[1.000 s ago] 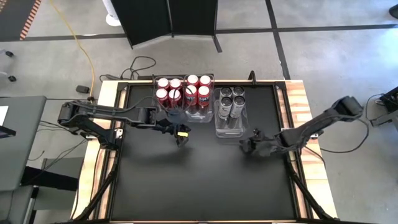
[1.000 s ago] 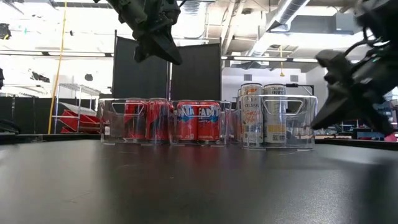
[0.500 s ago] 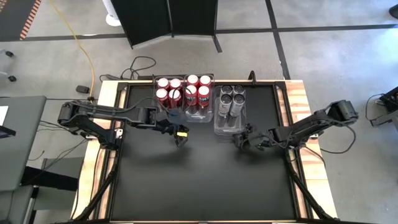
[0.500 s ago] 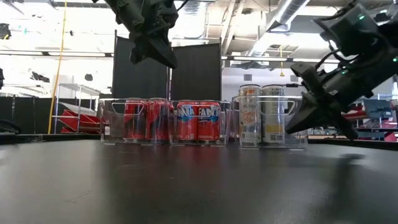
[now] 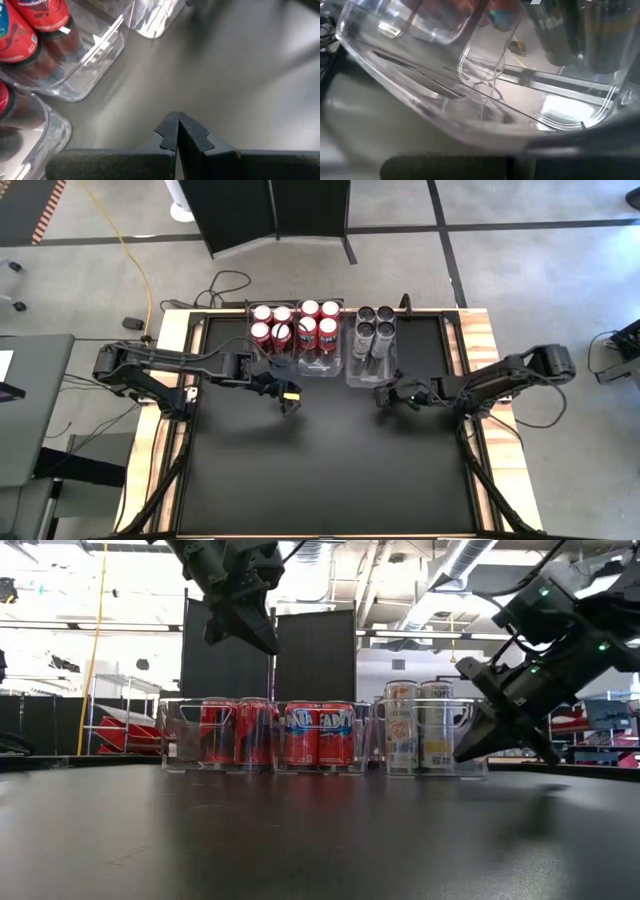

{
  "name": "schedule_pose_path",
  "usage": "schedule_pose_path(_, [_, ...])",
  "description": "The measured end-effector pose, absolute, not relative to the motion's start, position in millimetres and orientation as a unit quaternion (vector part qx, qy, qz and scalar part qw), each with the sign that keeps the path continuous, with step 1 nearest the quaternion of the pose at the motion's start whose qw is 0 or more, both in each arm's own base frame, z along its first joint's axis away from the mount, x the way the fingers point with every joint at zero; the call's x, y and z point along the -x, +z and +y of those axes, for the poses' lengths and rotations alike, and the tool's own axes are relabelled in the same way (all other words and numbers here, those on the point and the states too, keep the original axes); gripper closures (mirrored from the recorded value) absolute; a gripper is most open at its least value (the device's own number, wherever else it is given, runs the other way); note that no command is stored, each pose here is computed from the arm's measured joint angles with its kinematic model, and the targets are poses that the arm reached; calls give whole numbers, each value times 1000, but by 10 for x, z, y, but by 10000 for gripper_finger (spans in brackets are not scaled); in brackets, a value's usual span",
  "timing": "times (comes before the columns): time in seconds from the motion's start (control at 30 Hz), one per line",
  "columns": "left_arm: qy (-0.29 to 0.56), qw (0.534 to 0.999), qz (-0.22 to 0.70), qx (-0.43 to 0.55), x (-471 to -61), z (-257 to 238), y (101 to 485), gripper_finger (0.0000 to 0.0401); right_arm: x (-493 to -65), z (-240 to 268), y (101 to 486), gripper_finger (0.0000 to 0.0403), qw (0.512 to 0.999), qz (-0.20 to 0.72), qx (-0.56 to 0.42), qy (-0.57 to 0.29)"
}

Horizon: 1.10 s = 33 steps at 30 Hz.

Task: Sort soda cans
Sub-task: Move the bottom transparent bin to the top right of the table

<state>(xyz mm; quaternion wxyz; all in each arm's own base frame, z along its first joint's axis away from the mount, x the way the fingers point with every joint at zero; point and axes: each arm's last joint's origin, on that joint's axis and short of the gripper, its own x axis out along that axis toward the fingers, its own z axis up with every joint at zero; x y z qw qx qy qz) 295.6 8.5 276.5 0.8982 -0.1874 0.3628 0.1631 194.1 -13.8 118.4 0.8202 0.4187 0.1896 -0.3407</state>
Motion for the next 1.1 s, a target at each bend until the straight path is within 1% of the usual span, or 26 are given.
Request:
schedule_pose_path(0.27, [164, 896, 369, 187, -2946, 85, 2756, 401, -1912, -377, 1179, 403, 815, 191, -410, -363])
schedule_pose_path(0.6, [171, 895, 368, 183, -2945, 90, 2756, 401, -1898, -558, 1199, 403, 820, 196, -420, -336])
schedule_pose_path(0.67, [173, 895, 369, 183, -2942, 94, 2754, 401, -1901, -556, 1208, 403, 817, 198, -438, -319])
schedule_pose_path(0.77, [180, 887, 381, 191, -2916, 94, 2736, 401, -1925, -445, 1289, 403, 820, 197, -469, -263])
schedule_pose_path(0.83, [186, 878, 394, 198, -2866, 92, 2735, 401, -1925, -359, 1355, 403, 814, 191, -494, -239])
schedule_pose_path(1.0, [196, 868, 404, 210, -2766, 90, 2779, 401, -1850, -281, 1546, 403, 791, 147, -551, -222])
schedule_pose_path(1.1, [194, 874, 392, 212, -2710, 91, 2854, 401, -1811, -274, 1778, 403, 813, 91, -544, -186])
